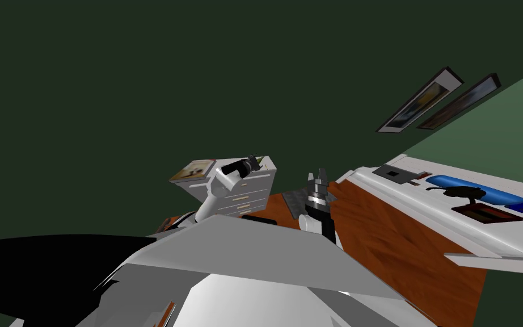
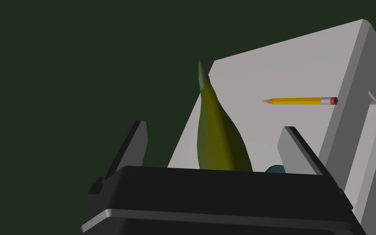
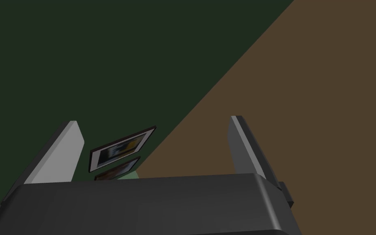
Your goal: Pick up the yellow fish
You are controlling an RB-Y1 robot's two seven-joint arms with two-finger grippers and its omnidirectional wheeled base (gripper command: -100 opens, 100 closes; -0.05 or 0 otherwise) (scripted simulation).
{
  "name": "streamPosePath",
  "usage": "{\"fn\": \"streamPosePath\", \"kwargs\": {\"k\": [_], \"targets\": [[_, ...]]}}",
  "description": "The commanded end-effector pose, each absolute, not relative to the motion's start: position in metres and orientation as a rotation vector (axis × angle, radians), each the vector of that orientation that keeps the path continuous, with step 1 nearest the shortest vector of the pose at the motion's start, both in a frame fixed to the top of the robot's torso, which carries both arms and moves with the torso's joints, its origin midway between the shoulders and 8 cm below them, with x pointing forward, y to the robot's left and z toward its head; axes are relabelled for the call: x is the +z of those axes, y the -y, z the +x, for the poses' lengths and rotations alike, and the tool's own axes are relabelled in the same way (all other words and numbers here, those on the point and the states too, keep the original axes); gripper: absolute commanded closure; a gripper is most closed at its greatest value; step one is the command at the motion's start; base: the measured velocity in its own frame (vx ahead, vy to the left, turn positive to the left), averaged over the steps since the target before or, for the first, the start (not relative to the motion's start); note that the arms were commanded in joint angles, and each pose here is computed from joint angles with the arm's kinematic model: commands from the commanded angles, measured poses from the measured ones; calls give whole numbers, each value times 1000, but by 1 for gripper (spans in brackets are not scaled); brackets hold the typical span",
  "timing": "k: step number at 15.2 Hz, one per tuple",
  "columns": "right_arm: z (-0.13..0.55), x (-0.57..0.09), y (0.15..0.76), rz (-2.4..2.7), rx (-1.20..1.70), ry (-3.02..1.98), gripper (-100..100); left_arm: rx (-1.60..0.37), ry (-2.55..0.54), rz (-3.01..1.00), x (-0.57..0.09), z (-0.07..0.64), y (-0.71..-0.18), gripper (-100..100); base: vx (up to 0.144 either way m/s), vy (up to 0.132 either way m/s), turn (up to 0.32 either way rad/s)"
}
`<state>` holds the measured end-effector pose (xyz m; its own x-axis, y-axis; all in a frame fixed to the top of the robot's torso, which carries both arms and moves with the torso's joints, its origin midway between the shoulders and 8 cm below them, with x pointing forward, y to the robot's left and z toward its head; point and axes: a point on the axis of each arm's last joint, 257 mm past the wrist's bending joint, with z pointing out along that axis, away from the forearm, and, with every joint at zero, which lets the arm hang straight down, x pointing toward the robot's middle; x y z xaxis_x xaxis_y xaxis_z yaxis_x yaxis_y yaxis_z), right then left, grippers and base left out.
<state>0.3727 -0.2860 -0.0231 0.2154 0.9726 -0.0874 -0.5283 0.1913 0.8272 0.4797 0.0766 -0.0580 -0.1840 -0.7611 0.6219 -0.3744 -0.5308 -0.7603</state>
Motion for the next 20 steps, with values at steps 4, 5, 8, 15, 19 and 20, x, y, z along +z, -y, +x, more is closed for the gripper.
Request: {"fn": "streamPosePath", "kwargs": {"k": [4,5,8,15,19,20], "targets": [[373,-23,286,763,1193,-722,0,-1736,-1338,-1845,-63,476,-69,-100,-9,48,-18],[373,-23,286,763,1193,-722,0,-1728,-1346,-1869,-64,475,-66,-100,-14,56,-17],[373,-23,286,763,1193,-722,0,-1713,-1355,-1894,-66,473,-64,-100,-9,45,-16],[373,-23,286,763,1193,-722,0,-1690,-1370,-1939,-69,470,-59,100,-6,30,-11],[373,-23,286,763,1193,-722,0,-1690,-1369,-1940,-69,470,-59,100,0,0,0],[373,-23,286,763,1193,-722,0,-1690,-1369,-1940,-69,470,-59,100,0,0,0]]}}
